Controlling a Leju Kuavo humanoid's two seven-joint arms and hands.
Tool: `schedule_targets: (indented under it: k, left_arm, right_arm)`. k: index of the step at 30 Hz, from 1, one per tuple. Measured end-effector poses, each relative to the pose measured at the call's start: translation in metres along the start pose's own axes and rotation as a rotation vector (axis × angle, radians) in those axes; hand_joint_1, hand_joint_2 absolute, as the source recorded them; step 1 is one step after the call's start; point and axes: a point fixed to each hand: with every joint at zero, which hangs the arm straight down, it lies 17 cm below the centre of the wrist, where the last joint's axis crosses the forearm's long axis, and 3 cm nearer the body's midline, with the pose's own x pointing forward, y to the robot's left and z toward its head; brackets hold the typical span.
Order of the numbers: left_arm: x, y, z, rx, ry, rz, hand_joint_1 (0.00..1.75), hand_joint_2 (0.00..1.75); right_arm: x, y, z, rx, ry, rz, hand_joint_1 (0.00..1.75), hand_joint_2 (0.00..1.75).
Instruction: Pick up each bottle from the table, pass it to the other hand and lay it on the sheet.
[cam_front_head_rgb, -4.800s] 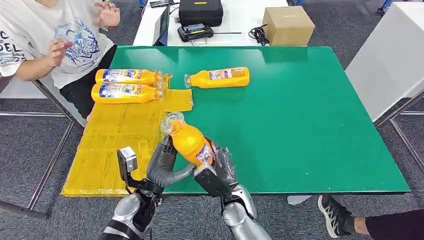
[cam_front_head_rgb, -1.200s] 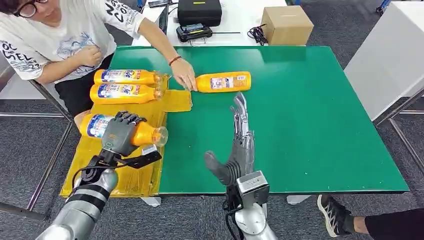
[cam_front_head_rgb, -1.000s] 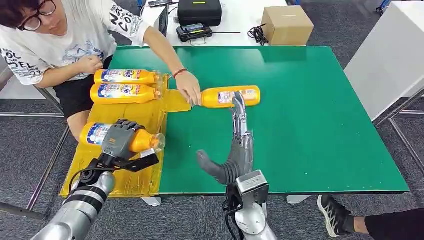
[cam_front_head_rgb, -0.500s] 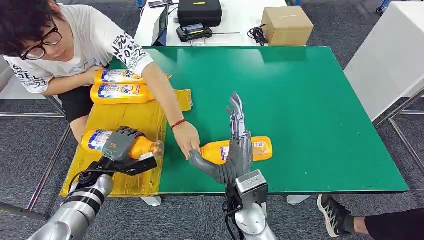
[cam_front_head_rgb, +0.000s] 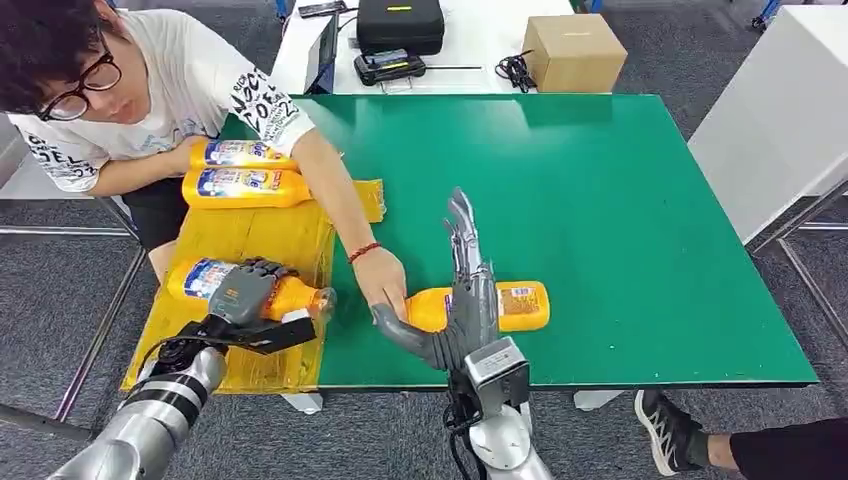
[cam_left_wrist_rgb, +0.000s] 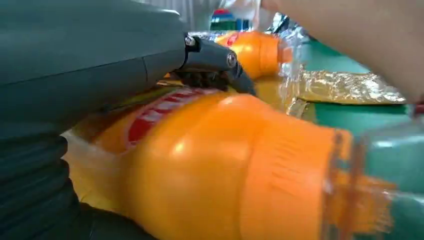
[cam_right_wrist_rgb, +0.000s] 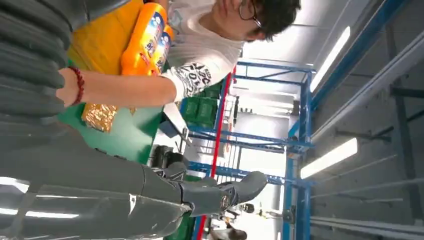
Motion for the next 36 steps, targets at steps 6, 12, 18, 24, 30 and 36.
schedule_targets:
  k: [6,12,18,24,30,36]
  left_arm:
    - [-0.005,-0.005,0.0,-0.038,0.022,0.06,0.0,0.0]
    - [-0.003,-0.017,0.003,-0.109,0.02,0.167,0.0,0.0]
    - [0.011,-0.026,0.01,-0.187,-0.042,0.404,0.0,0.0]
    - [0.027,-0.027,0.022,-0.237,-0.098,0.66,0.0,0.0]
    - [0.018,0.006,0.015,0.04,-0.051,0.668,0.0,0.0]
    - [0.005,0.076,0.014,0.472,0.045,0.535,0.0,0.0]
  right_arm:
    - [-0.008,0.003,0.003,0.012,0.03,-0.007,0.0,1.75]
    - [-0.015,0.006,0.006,0.023,0.056,-0.013,0.0,1.75]
    - [-0.024,0.009,0.01,0.033,0.081,-0.02,0.0,1.75]
    - [-0.034,0.013,0.012,0.048,0.105,-0.027,0.0,1.75]
    - [-0.041,0.015,0.015,0.051,0.122,-0.009,0.0,1.75]
    - [-0.055,0.022,0.017,0.11,0.172,0.112,0.0,1.75]
